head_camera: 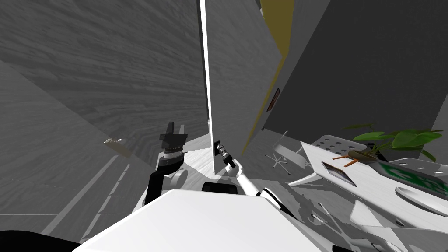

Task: Push the door open

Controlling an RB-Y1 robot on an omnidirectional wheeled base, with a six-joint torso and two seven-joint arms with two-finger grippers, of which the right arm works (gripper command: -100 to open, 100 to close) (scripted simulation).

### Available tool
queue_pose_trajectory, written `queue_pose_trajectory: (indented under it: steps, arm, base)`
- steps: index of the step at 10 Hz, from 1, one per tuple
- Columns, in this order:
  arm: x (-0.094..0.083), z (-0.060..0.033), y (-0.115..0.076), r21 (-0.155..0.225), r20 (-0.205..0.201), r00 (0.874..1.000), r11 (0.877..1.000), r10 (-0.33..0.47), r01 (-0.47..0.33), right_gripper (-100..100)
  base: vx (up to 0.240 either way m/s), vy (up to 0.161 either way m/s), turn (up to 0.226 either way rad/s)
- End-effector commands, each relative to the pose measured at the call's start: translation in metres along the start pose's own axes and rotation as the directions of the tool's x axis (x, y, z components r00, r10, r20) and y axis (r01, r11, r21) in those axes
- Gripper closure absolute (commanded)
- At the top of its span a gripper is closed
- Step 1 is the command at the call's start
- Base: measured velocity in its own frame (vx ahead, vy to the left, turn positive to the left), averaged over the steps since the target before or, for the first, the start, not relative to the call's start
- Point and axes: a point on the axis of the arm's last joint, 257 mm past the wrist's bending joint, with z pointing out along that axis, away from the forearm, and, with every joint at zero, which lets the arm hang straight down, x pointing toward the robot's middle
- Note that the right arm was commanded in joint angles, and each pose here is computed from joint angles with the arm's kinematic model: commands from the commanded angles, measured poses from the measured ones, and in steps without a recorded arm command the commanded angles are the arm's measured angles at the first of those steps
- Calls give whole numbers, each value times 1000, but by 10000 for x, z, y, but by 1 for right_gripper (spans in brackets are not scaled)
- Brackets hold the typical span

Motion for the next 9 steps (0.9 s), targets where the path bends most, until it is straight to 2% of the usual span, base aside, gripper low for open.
queue_pose_trajectory:
  steps: [1,2,5,7,8,9]
  arm:
    - [-185,-6,28,-2,30,1000,1000,-9,9,100]
    - [-281,-11,25,0,49,999,1000,-12,12,100]
    - [-418,-17,23,1,78,997,1000,-15,15,100]
    - [-586,-26,24,3,116,993,1000,-16,16,100]
    - [-510,-31,21,1,96,995,1000,-10,10,-100]
    - [-510,-31,21,1,96,995,1000,-10,10,-100]
  base:
    - [68,121,-38]
    - [84,136,-44]
    - [96,123,-57]
    - [102,135,-93]
    - [-83,48,-37]
    - [-165,-66,8]
